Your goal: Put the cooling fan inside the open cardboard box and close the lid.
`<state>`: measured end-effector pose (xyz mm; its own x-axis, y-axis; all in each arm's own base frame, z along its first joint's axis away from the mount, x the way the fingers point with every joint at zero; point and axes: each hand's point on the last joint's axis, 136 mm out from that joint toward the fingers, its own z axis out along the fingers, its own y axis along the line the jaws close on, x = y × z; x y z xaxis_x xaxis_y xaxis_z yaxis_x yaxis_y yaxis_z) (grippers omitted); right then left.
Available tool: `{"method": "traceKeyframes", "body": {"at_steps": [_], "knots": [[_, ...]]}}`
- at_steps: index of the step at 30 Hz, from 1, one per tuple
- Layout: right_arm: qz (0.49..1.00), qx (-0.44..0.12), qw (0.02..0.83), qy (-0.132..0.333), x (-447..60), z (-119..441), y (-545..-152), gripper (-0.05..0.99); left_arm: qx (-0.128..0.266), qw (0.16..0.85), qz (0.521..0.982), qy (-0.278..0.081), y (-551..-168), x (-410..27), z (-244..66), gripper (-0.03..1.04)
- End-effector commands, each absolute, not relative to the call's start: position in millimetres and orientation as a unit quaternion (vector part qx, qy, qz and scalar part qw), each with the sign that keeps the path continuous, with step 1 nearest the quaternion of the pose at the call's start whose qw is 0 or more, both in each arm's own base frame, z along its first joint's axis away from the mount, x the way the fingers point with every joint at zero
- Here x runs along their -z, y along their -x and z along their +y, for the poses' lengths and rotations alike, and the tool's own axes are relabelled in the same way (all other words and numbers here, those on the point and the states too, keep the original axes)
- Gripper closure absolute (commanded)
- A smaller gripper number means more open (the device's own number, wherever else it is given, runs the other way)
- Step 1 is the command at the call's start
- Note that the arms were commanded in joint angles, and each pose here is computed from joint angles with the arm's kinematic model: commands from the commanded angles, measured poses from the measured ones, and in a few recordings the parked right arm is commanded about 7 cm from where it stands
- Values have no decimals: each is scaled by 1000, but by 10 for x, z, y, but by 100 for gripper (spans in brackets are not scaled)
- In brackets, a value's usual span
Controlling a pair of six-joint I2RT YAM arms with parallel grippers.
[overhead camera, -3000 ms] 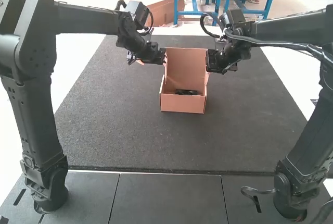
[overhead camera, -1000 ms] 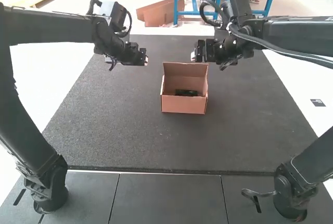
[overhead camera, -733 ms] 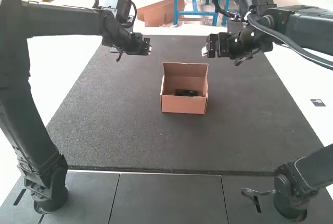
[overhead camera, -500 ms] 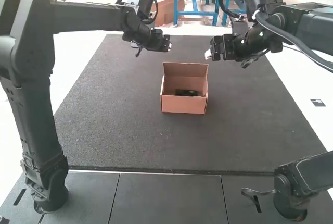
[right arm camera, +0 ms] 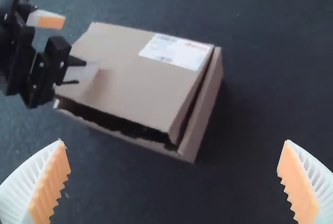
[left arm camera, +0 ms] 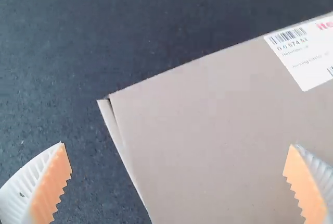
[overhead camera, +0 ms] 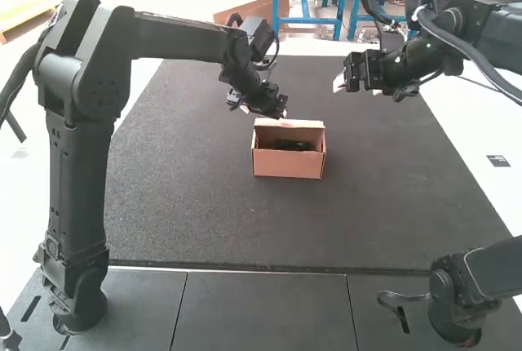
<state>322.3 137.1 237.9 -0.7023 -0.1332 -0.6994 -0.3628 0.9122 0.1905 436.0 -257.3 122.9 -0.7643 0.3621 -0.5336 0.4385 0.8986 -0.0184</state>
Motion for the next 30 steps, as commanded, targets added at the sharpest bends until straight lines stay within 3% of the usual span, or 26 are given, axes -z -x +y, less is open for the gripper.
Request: {"method": "traceKeyframes", "body": {"at_steps": [1,10,20,23,30], "knots": [[902,-173,375,128,-2504,1301,-3271,2,91,262,925,-260,-4177,-1317,-2813,4],[911,-195,340,127,-2393,1304,-3153,2,80,226,930,-280,-3992,-842,-2886,4],[919,-201,314,133,-2331,1330,-3038,2,74,209,933,-284,-3904,-660,-2871,4],[919,-200,314,133,-2331,1332,-3037,2,81,242,926,-278,-4030,-914,-2903,4],[916,-194,327,131,-2325,1314,-3089,2,112,353,897,-239,-4366,-2186,-2796,4]]}}
